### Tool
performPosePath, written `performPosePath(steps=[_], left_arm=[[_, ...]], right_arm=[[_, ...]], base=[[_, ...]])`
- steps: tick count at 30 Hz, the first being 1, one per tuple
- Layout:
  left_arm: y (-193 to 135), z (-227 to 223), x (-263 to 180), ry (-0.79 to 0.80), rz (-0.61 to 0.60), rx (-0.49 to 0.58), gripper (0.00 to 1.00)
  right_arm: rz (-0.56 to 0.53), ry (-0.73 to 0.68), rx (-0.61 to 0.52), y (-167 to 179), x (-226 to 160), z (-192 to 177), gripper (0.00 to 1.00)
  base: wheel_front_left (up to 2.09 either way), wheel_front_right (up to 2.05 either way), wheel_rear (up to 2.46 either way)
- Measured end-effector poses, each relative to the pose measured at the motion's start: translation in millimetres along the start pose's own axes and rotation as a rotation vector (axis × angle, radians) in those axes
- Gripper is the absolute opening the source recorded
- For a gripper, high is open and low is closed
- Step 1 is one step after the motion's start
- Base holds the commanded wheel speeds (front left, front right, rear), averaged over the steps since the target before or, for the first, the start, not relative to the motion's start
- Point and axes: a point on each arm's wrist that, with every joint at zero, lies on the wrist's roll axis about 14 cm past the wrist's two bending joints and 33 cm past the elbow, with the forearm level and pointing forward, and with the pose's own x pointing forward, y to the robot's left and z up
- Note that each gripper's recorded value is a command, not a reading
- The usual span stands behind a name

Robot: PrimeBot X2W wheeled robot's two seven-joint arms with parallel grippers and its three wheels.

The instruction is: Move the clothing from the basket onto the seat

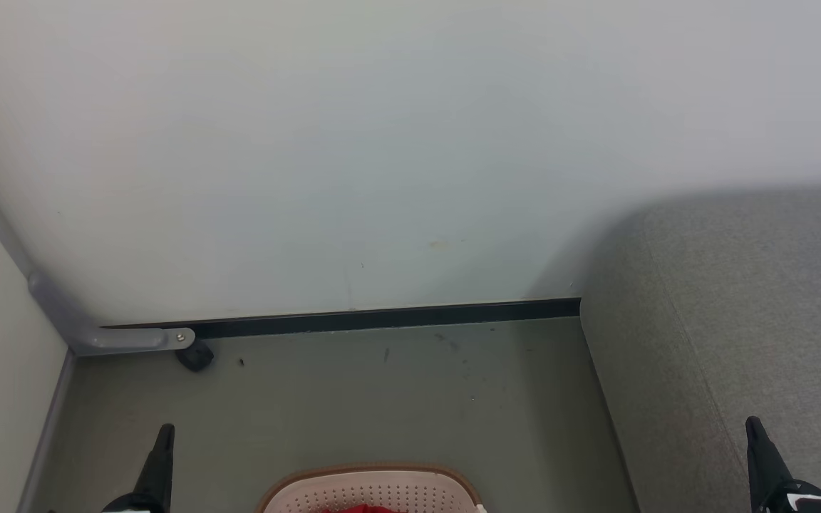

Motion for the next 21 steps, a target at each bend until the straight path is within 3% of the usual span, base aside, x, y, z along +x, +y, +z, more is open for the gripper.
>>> performPosePath(steps=[21], left_arm=[[0.0,0.0,0.0,0.0,0.0,0.0,0.0]], right_arm=[[0.0,0.0,0.0,0.0,0.0,0.0,0.0]], base=[[0.0,0.0,0.0]])
